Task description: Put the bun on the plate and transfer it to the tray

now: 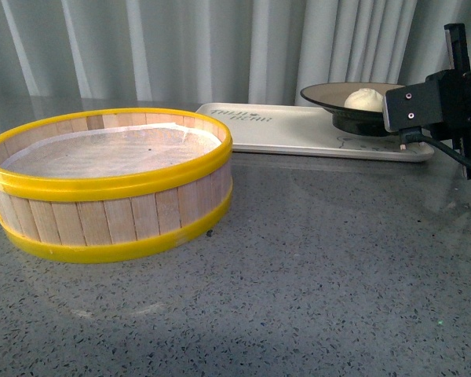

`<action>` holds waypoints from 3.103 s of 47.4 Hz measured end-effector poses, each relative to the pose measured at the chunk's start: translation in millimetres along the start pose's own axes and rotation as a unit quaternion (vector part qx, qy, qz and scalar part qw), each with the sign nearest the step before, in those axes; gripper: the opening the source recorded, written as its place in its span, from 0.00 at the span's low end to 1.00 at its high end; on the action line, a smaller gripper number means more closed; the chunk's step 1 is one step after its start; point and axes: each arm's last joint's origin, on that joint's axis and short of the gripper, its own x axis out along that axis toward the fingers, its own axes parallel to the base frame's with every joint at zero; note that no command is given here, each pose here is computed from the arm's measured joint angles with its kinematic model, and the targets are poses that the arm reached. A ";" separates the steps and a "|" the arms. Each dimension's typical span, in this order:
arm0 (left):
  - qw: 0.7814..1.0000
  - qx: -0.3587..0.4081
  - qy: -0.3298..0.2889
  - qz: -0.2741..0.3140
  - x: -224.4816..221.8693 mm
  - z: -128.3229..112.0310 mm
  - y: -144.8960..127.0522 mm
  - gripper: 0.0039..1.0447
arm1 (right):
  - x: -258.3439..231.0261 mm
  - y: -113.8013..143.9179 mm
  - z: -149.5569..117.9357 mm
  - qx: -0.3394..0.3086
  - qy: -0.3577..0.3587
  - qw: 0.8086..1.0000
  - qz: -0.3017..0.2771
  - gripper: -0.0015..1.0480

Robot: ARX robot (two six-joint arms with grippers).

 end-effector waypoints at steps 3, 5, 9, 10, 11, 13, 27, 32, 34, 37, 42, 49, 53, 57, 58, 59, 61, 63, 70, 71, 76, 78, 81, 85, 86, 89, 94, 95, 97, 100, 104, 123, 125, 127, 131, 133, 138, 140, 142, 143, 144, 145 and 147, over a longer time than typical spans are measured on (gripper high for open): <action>1.000 0.000 0.000 0.000 0.0 0.0 0.0 0.94 | 2.8 2.1 -0.4 0.001 -0.001 1.000 0.002 0.03; 1.000 0.000 0.000 0.000 0.0 0.0 0.0 0.94 | 5.0 4.5 -0.7 0.002 -0.002 1.000 0.006 0.03; 1.000 0.000 0.000 0.000 0.0 0.0 0.0 0.94 | 9.2 8.5 -1.2 0.003 -0.004 1.000 0.012 0.03; 1.000 0.000 0.000 0.000 0.0 0.0 0.0 0.94 | 9.8 9.2 -1.2 0.003 -0.004 1.000 0.013 0.03; 1.000 0.000 0.000 0.000 0.0 0.0 0.0 0.94 | 10.4 9.8 -1.3 0.004 -0.005 1.000 0.014 0.03; 1.000 0.000 0.000 0.000 0.0 0.0 0.0 0.94 | 10.8 10.0 -1.3 0.004 -0.005 1.000 0.015 0.03; 1.000 0.000 0.000 0.000 0.0 0.0 0.0 0.94 | 10.7 11.2 -2.4 0.008 -0.002 1.000 0.020 0.03; 1.000 0.000 0.000 0.000 0.0 0.0 0.0 0.94 | 10.6 12.0 -2.4 0.010 0.001 1.000 0.025 0.06; 1.000 0.000 0.000 0.000 0.0 0.0 0.0 0.94 | 10.6 11.8 -2.4 0.011 0.000 1.000 0.024 0.11; 1.000 0.000 0.000 0.000 0.0 0.0 0.0 0.94 | 10.6 11.2 -2.8 0.010 0.000 1.000 0.020 0.23; 1.000 0.000 0.000 0.000 0.0 0.0 0.0 0.94 | 9.3 9.4 -2.6 0.012 -0.002 1.000 0.017 0.40; 1.000 0.000 0.000 0.000 0.0 0.0 0.0 0.94 | 1.6 2.5 -0.2 0.017 -0.005 1.000 0.007 0.67; 1.000 0.000 0.000 0.000 0.0 0.0 0.0 0.94 | -4.8 -2.2 3.4 0.027 -0.009 1.000 0.001 0.82; 1.000 0.000 0.000 0.000 0.0 0.0 0.0 0.94 | -15.3 -6.2 9.5 0.038 -0.014 0.999 -0.003 0.93; 1.000 0.000 0.000 0.000 0.0 0.0 0.0 0.94 | -17.7 -6.2 10.9 0.040 -0.016 0.999 -0.001 0.92; 1.000 0.000 0.000 0.000 0.0 0.0 0.0 0.94 | -21.0 -6.3 12.9 0.043 -0.019 0.999 0.002 0.91; 1.000 0.000 0.000 0.000 0.0 0.0 0.0 0.94 | -29.0 -5.4 17.1 0.049 -0.024 0.998 0.009 0.92; 1.000 0.000 0.000 0.000 0.0 0.0 0.0 0.94 | -36.3 -4.4 21.0 0.054 -0.029 0.998 0.012 0.92; 1.000 0.000 0.000 0.000 0.0 0.0 0.0 0.94 | -67.8 -0.2 34.3 0.080 -0.051 0.995 0.006 0.92; 1.000 0.000 0.000 0.000 0.0 0.0 0.0 0.94 | -72.0 -0.5 35.4 0.085 -0.052 0.995 0.004 0.92; 1.000 0.000 0.000 0.000 0.0 0.0 0.0 0.94 | -104.1 -12.4 41.9 0.170 -0.039 0.984 -0.046 0.92; 1.000 0.000 0.000 0.000 0.0 0.0 0.0 0.94 | -115.0 -18.8 43.6 0.222 -0.042 0.972 -0.059 0.92; 1.000 0.000 0.000 0.000 0.0 0.0 0.0 0.94 | -127.5 -29.7 45.1 0.273 -0.049 0.958 -0.080 0.92; 1.000 0.000 0.000 0.000 0.0 0.0 0.0 0.94 | -132.7 -33.7 46.9 0.338 -0.047 0.935 -0.098 0.90; 1.000 0.000 0.000 0.000 0.0 0.0 0.0 0.94 | -132.0 -30.9 47.8 0.365 -0.030 0.923 -0.118 0.87; 1.000 0.000 0.000 0.000 0.0 0.0 0.0 0.94 | -135.5 -8.7 48.9 0.501 0.029 0.843 -0.194 0.73; 1.000 0.000 0.000 0.000 0.0 0.0 0.0 0.94 | -160.1 28.8 50.4 0.656 -0.002 0.721 -0.223 0.51; 1.000 0.000 0.000 0.000 0.0 0.0 0.0 0.94 | -166.3 35.2 51.6 0.673 -0.008 0.704 -0.227 0.46; 1.000 0.000 0.000 0.000 0.0 0.0 0.0 0.94 | -174.4 45.8 54.1 0.692 -0.013 0.684 -0.230 0.38; 1.000 0.000 0.000 0.000 0.0 0.0 0.0 0.94 | -184.5 62.6 59.2 0.707 -0.016 0.669 -0.228 0.24; 1.000 0.000 0.000 0.000 0.0 0.0 0.0 0.94 | -195.4 83.2 66.2 0.716 -0.017 0.662 -0.220 0.07; 1.000 0.000 0.000 0.000 0.0 0.0 0.0 0.94 | -231.5 128.9 83.0 0.721 -0.017 0.657 -0.220 0.02; 1.000 0.000 0.000 0.000 0.0 0.0 0.0 0.94 | -234.4 132.1 84.3 0.721 -0.017 0.657 -0.220 0.02; 1.000 0.000 0.000 0.000 0.0 0.0 0.0 0.94 | -236.4 134.5 85.2 0.721 -0.017 0.657 -0.220 0.02; 1.000 0.000 0.000 0.000 0.0 0.0 0.0 0.94 | -242.9 141.6 88.1 0.722 -0.017 0.656 -0.219 0.02; 1.000 0.000 0.000 0.000 0.0 0.0 0.0 0.94 | -246.0 144.7 89.5 0.722 -0.017 0.656 -0.219 0.02; 1.000 0.000 0.000 0.000 0.0 0.0 0.0 0.94 | -250.6 149.5 91.5 0.722 -0.016 0.656 -0.219 0.02; 1.000 0.000 0.000 0.000 0.0 0.0 0.0 0.94 | -252.2 151.1 92.1 0.722 -0.016 0.656 -0.219 0.02; 1.000 0.000 0.000 0.000 0.0 0.0 0.0 0.94 | -255.2 153.8 93.4 0.722 -0.016 0.656 -0.219 0.02; 1.000 0.000 0.000 0.000 0.0 0.0 0.0 0.94 | -256.3 154.4 93.8 0.722 -0.016 0.656 -0.219 0.02; 1.000 0.000 0.000 0.000 0.0 0.0 0.0 0.94 | -257.2 155.0 94.1 0.722 -0.017 0.656 -0.219 0.02; 1.000 0.000 0.000 0.000 0.0 0.0 0.0 0.94 | -258.7 156.0 94.7 0.722 -0.017 0.656 -0.220 0.02; 1.000 0.000 0.000 0.000 0.0 0.0 0.0 0.94 | -261.0 157.6 95.6 0.721 -0.018 0.656 -0.221 0.02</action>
